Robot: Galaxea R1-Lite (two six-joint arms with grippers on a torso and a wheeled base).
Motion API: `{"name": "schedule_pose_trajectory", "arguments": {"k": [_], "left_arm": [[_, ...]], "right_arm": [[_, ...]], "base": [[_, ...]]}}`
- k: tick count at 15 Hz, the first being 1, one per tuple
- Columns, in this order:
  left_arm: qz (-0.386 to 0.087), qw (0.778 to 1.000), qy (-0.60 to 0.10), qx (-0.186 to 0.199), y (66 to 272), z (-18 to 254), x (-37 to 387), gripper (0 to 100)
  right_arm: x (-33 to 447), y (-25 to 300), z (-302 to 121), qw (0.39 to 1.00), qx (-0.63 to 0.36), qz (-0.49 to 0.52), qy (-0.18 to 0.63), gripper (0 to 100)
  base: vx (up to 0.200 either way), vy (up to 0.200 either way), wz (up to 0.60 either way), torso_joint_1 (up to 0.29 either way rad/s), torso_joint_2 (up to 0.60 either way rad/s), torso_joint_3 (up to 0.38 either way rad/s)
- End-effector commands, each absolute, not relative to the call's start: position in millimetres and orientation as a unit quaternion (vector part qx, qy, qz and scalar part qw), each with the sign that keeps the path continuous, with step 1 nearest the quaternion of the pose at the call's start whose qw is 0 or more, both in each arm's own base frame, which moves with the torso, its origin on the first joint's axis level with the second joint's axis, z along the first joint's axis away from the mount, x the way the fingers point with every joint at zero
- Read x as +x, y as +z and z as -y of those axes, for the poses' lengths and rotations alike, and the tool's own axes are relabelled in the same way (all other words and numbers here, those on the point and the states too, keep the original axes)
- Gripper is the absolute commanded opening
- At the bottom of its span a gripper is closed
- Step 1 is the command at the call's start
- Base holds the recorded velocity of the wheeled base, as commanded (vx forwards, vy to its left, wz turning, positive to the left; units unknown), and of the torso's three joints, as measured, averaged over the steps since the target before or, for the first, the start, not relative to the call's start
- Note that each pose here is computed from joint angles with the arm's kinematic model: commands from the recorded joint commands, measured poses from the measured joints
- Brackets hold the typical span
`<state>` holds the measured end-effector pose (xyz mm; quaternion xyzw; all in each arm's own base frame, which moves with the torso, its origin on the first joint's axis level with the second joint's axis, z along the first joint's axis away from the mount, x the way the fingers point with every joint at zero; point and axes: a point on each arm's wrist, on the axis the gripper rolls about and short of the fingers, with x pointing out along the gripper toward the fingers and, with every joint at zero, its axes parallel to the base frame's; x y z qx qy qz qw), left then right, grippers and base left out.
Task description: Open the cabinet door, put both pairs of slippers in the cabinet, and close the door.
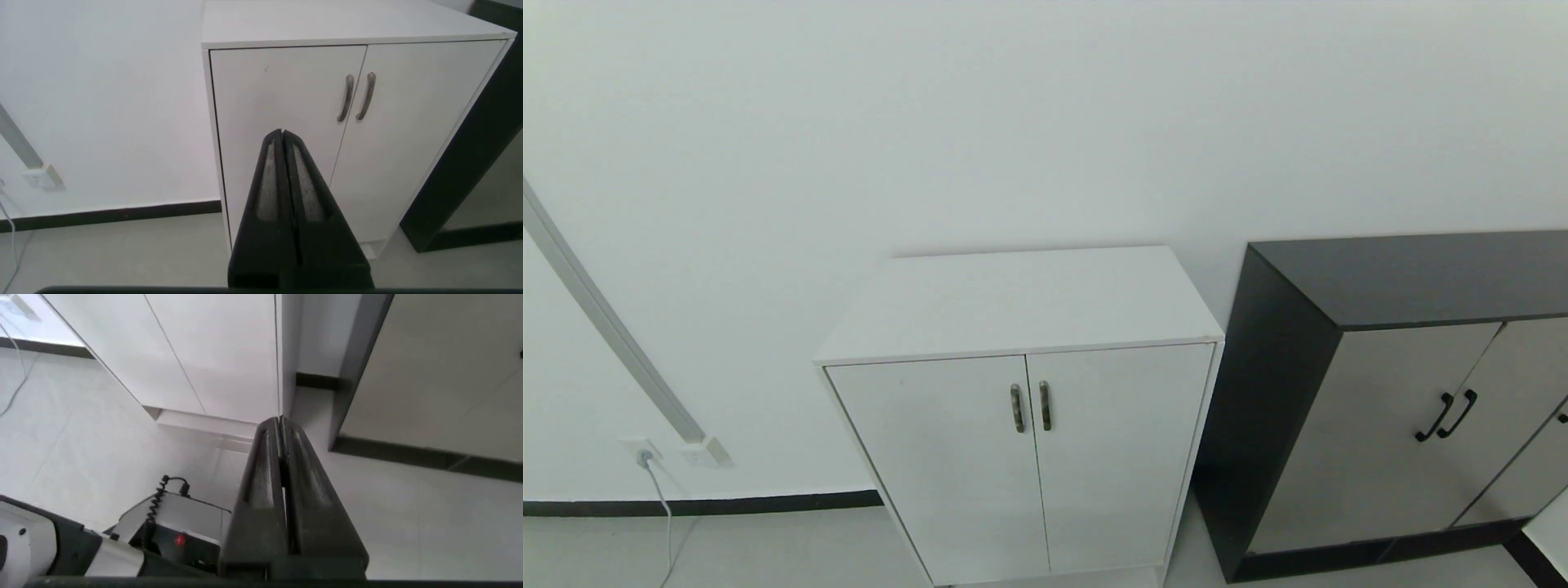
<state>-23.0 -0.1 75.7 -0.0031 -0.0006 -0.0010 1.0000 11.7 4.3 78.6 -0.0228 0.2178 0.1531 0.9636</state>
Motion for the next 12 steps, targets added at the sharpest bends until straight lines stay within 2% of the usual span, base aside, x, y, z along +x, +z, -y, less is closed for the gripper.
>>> {"name": "schedule_pose_trajectory", "arguments": {"k": [1, 6, 12], "left_arm": [[0.0, 1.0, -0.001, -0.003, 76, 0, -23, 0], [0.0, 1.0, -0.001, -0.003, 76, 0, -23, 0], [0.0, 1.0, -0.001, -0.004, 76, 0, -23, 0]], "right_arm": [[7, 78, -3, 0.967, -0.029, -0.199, 0.159, 0], [0, 79, -1, 0.981, -0.02, -0.142, 0.134, 0], [-13, 78, 0, 0.996, -0.007, -0.065, 0.058, 0]], "base": [[0.0, 0.0, 0.0, 0.0, 0.0, 0.0], [0.0, 0.0, 0.0, 0.0, 0.0, 0.0], [0.0, 0.0, 0.0, 0.0, 0.0, 0.0]]}}
